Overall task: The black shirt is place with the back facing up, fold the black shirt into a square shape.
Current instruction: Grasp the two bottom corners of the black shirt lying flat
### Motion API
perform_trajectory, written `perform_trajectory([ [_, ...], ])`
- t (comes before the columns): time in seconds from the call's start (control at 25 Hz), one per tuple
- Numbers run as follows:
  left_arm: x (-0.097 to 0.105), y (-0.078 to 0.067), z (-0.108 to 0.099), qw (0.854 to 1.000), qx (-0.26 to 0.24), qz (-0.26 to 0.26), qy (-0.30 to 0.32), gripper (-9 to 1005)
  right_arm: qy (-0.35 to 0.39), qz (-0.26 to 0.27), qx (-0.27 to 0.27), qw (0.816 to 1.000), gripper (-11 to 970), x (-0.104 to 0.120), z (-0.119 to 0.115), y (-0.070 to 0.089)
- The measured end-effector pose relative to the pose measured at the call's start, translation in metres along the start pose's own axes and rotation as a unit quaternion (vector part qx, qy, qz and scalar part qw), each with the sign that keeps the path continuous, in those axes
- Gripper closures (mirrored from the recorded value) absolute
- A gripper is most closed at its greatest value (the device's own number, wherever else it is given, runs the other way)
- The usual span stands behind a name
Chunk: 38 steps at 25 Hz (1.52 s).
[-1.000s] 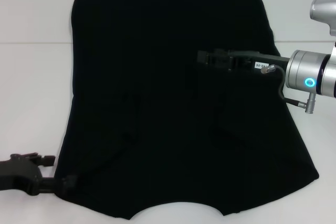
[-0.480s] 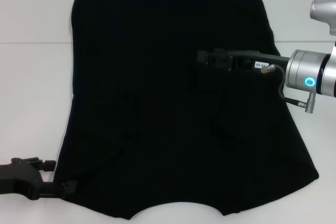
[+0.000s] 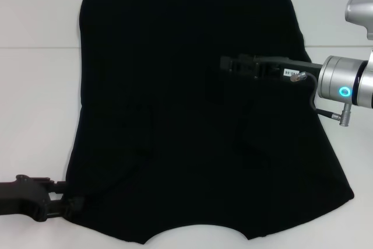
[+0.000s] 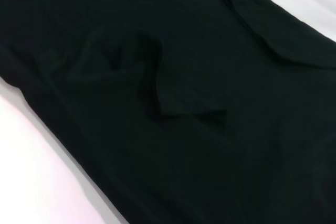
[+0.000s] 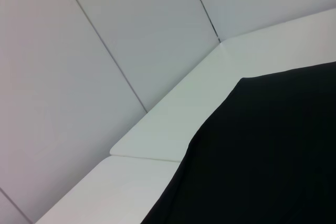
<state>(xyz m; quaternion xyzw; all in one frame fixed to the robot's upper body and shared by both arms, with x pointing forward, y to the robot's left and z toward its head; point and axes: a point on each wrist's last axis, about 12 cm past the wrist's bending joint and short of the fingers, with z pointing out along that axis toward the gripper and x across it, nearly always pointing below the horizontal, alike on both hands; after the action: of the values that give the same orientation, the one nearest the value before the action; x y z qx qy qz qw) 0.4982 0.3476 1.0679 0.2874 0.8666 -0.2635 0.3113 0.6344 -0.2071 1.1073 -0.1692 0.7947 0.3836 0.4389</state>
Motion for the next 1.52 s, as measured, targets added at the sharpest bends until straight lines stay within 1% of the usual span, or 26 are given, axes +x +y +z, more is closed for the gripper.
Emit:
perform_trajectory([
  [0.2,-0.001,0.0,0.003,1.0,-0.003,0.005,0.004,429,-0.003,0.001,0.0,1.0,292,-0.002,-0.002,-0.001],
  [0.6,-0.001,0.001,0.005,1.0,-0.009,0.004,0.007,870,-0.003,0.001,0.002,1.0,293,-0.002,-0.003,-0.002],
  [0.84,-0.002,0.0,0.006,1.0,-0.004,0.001,0.005,915,-0.003,0.003,0.007,1.0,293,0.0,-0.007,-0.006],
  [1.0,-0.006,-0.002,0.004,1.0,0.008,-0.008,-0.007,945,0.006,0.021,0.001,1.0,293,0.003,-0.021,-0.012],
  [1.16,-0.009,-0.003,0.004,1.0,0.012,-0.016,-0.018,952,0.027,0.054,-0.012,0.998,292,0.008,-0.051,-0.024],
  [1.24,-0.01,-0.004,0.005,1.0,0.015,-0.017,-0.022,952,0.045,0.077,-0.016,0.996,292,0.014,-0.069,-0.03],
  [1.4,-0.011,-0.006,0.008,0.999,0.019,-0.019,-0.026,953,0.07,0.134,-0.004,0.989,292,0.03,-0.11,-0.044],
  [1.52,-0.01,-0.007,0.009,0.999,0.019,-0.02,-0.025,955,0.088,0.165,0.006,0.982,292,0.039,-0.136,-0.051],
])
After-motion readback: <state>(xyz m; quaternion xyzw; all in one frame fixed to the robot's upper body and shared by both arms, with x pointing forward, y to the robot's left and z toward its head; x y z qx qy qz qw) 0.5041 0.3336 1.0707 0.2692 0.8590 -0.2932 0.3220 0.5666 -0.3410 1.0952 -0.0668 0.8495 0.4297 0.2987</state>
